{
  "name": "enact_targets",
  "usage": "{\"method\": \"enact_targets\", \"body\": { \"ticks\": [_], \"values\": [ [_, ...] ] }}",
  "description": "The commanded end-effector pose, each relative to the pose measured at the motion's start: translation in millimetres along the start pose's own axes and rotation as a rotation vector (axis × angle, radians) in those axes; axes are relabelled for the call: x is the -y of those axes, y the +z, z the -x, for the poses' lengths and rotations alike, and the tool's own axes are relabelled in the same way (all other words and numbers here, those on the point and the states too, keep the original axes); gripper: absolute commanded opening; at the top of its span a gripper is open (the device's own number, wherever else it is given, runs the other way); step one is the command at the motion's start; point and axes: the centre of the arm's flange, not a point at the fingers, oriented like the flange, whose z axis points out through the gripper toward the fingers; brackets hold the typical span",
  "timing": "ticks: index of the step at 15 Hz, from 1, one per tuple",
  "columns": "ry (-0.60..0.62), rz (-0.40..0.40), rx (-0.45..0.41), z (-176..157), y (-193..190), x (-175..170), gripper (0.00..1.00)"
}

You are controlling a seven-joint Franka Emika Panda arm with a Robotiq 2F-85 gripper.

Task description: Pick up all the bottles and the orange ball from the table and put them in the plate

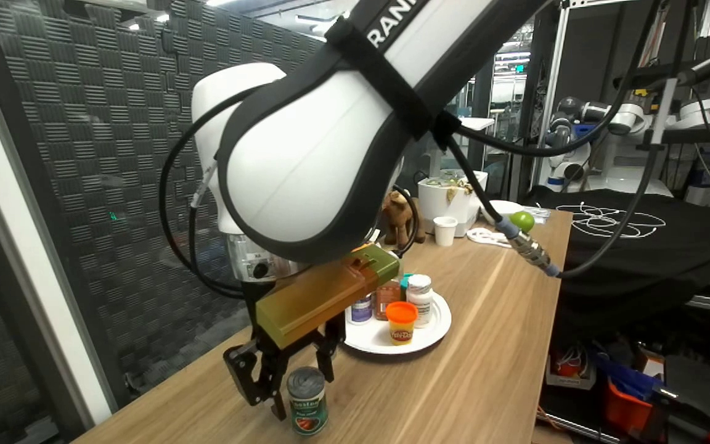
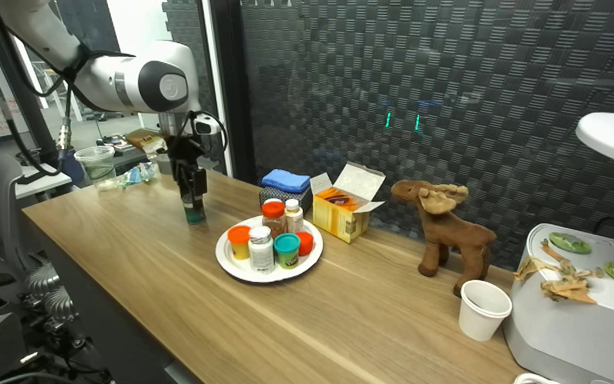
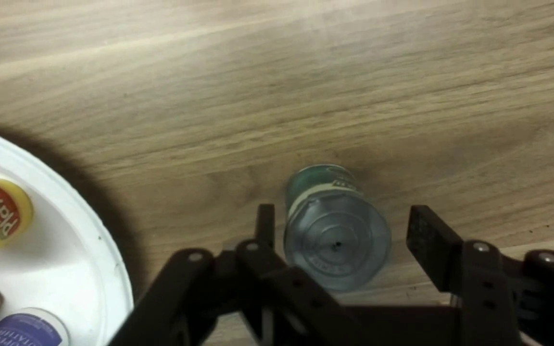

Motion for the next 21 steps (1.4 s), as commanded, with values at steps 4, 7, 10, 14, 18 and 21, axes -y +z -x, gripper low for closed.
{"method": "enact_targets", "body": {
  "ticks": [4,7,10,14,18,21],
  "values": [
    [0.027,-0.001,-0.018,12.7,-11.5,4.2,0.22],
    [0.099,-0.003,-0.057,13.3,-22.5,-6.1,0.22],
    [0.246,-0.001,-0.134,8.1,-46.2,-32.5,0.22],
    [0.421,0.05,-0.206,-9.9,-67.2,-80.9,0.22],
    [0.495,0.067,-0.187,-29.3,-60.6,-110.2,0.22],
    [0.525,0.073,-0.164,-36.7,-49.7,-125.0,0.22]
  ]
}}
